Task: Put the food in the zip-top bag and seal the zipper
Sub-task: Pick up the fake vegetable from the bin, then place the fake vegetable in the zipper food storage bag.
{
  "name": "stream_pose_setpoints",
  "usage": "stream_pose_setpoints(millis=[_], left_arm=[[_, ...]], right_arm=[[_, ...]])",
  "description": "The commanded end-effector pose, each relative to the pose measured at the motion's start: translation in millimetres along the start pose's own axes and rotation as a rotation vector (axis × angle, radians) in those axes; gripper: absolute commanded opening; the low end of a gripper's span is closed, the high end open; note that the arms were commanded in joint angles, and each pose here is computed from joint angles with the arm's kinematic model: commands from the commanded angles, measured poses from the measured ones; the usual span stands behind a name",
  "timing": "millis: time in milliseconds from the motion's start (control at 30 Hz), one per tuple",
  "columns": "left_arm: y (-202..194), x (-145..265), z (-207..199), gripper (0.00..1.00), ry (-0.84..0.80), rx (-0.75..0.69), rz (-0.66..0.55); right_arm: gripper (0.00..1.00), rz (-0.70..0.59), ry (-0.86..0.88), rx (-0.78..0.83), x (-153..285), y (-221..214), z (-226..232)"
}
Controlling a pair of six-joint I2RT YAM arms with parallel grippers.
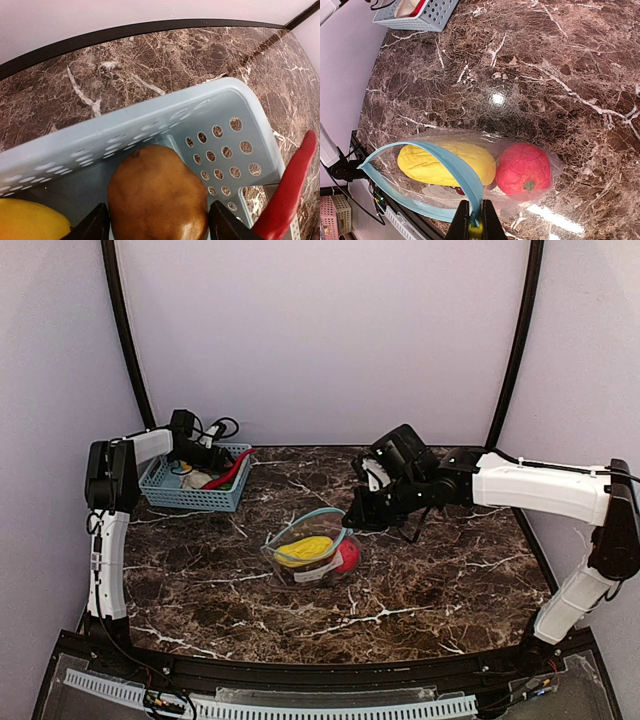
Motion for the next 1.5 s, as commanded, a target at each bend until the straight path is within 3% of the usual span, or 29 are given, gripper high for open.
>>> stream_pose_setpoints(millis=[0,133,233,400,700,933,1133,1467], left_arm=[[-16.8,-5.4,2.7,0.68,-0.011,0.041,0.080],[-16.2,-4.8,2.9,0.65,-0.007,0.048,0.081],[-13.2,-2.0,2.1,0.54,0.000,0.050,0.077],[10.8,23.4,-7.9,0.46,0.029,0.029,0.004],[66.0,110.4,-46.1,0.43,0.117,-0.020,-0.238],[53.1,144.8,-71.0,0.43,0.164,-0.024,-0.276],[31.3,199.0,-136.5,0.43,0.070,-0.016,-0.407],[-50.5,209.1,-282.2,0.43,-0.260,-0.084,-0.249]], right_arm=[[0.02,-0.020,0.013,-0.006,1.9,6.9,4.6],[0.02,-0.019,0.012,-0.006,1.4,6.7,4.2],[0.02,-0.022,0.010,-0.007,2.4,6.0,3.6],[0.02,-0.023,0.009,-0.005,3.1,5.5,3.3],[0.02,-0.027,0.015,0.008,4.5,6.1,4.1],[0.02,-0.033,0.031,0.026,8.1,7.2,6.8],[0.02,-0.026,0.047,0.039,8.2,6.8,8.0],[0.02,-0.014,0.063,0.066,8.8,9.0,13.2]])
Point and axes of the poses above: each gripper's point midway between its finger pads, its own x axis back along the fingers, its own z axis along the line the jaws close on, y = z × x, the point moved 10 cm from there along x, back along the fingers, and after that the axes turned 7 degrees about -x, right-handed, at the moved point
